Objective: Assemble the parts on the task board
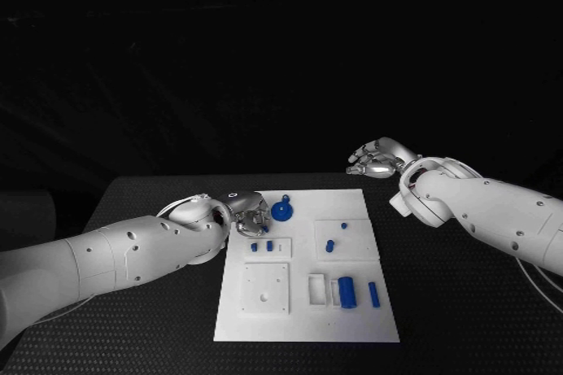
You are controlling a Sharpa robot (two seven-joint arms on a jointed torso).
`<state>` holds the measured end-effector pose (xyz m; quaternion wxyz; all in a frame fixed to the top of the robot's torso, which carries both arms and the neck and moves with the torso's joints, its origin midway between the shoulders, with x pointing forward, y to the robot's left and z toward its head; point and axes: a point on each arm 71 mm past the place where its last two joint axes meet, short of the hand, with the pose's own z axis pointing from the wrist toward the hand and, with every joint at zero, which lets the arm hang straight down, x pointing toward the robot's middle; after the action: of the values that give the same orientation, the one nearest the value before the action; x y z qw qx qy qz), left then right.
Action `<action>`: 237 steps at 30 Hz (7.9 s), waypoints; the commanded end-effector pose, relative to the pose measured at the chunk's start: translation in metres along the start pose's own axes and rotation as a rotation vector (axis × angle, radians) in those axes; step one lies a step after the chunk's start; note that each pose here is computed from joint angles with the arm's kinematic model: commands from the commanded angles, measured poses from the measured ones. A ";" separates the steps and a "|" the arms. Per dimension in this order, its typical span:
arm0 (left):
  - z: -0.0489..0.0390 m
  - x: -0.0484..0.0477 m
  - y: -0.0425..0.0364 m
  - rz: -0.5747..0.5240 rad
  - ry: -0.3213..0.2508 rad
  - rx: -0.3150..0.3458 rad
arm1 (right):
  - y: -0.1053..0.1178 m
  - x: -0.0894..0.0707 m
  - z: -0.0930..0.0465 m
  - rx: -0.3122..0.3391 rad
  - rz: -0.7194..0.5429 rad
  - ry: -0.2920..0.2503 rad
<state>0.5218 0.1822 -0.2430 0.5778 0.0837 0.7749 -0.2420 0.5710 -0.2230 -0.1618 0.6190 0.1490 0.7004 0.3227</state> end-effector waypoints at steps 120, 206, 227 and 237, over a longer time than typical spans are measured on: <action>-0.0456 -0.0695 0.0346 -1.104 -0.206 0.071 | 0.001 0.083 -0.047 -0.240 -0.734 0.233; -0.0444 -0.0679 0.0341 -1.107 -0.191 0.052 | 0.011 0.108 -0.050 -0.309 -0.829 0.141; -0.0415 -0.0701 0.0450 -1.117 -0.223 0.024 | 0.054 0.087 -0.064 -0.389 -0.516 0.076; -0.0311 -0.0720 0.0515 -1.126 -0.259 0.001 | 0.088 0.122 -0.072 -0.487 -0.395 0.121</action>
<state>0.5378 0.2533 -0.1849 0.4495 -0.3658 0.6323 -0.5141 0.4647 -0.1069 -0.1976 0.6496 -0.1723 0.6602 0.3355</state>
